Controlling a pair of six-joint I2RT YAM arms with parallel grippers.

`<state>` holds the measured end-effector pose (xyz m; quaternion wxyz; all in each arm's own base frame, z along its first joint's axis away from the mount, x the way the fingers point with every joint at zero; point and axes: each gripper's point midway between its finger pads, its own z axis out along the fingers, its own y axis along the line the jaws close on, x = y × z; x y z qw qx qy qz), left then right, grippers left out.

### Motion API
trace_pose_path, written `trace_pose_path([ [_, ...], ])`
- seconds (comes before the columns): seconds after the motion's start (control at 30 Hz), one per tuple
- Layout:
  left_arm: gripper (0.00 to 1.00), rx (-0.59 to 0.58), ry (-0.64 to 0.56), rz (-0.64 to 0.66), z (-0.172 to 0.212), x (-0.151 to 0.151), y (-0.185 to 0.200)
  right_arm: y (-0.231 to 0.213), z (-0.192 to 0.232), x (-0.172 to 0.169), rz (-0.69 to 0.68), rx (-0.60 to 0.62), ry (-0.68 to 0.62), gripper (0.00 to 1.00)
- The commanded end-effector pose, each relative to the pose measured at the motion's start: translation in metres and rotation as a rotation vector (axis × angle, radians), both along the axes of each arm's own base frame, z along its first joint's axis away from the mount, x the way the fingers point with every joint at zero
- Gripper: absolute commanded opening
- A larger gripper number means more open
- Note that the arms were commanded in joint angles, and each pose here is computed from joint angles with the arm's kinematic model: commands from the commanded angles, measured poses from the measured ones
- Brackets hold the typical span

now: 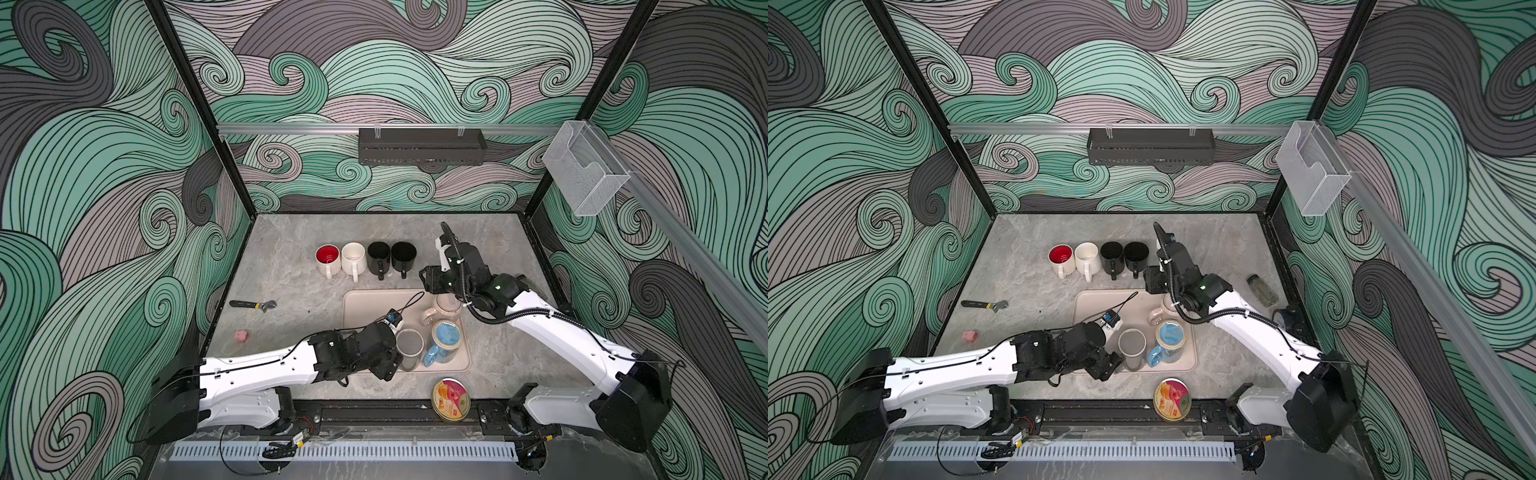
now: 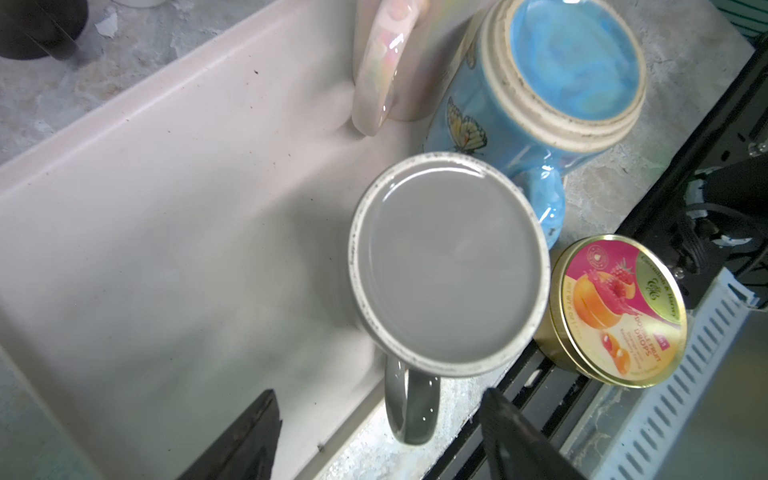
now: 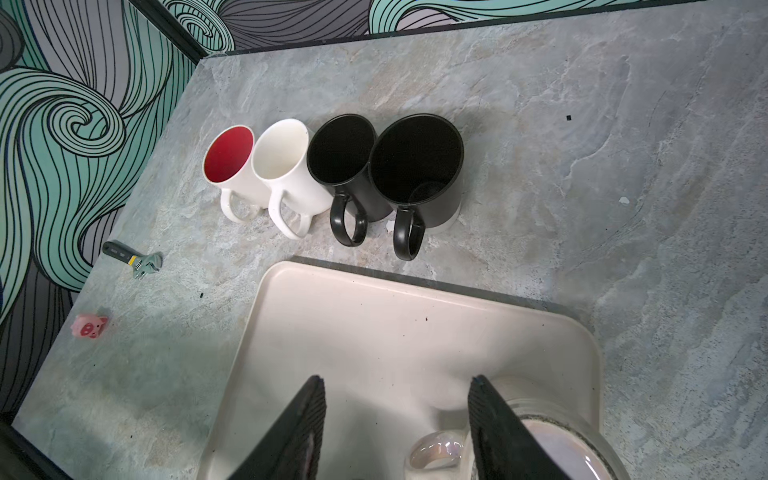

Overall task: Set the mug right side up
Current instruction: 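Lower the left gripper onto the grey mug and grasp it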

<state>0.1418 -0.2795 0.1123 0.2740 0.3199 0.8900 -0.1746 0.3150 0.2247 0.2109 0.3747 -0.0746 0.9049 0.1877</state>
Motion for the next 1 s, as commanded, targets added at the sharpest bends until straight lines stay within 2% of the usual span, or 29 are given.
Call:
trace_pose_path([
  [0.0, 0.72, 0.01, -0.006, -0.01, 0.008, 0.001, -0.008, 0.0, 0.005, 0.001, -0.007, 0.034, -0.015, 0.56],
  [0.17, 0.64, 0.058, 0.01, -0.014, -0.001, 0.003, -0.014, -0.006, -0.002, 0.001, -0.028, 0.03, -0.002, 0.56],
  [0.43, 0.57, 0.139, 0.026, 0.001, -0.018, 0.009, -0.018, -0.01, -0.002, 0.004, -0.043, 0.046, -0.017, 0.56],
  [0.97, 0.41, 0.188, 0.006, 0.009, -0.031, 0.016, -0.02, -0.013, -0.008, 0.005, -0.057, 0.065, -0.007, 0.55],
])
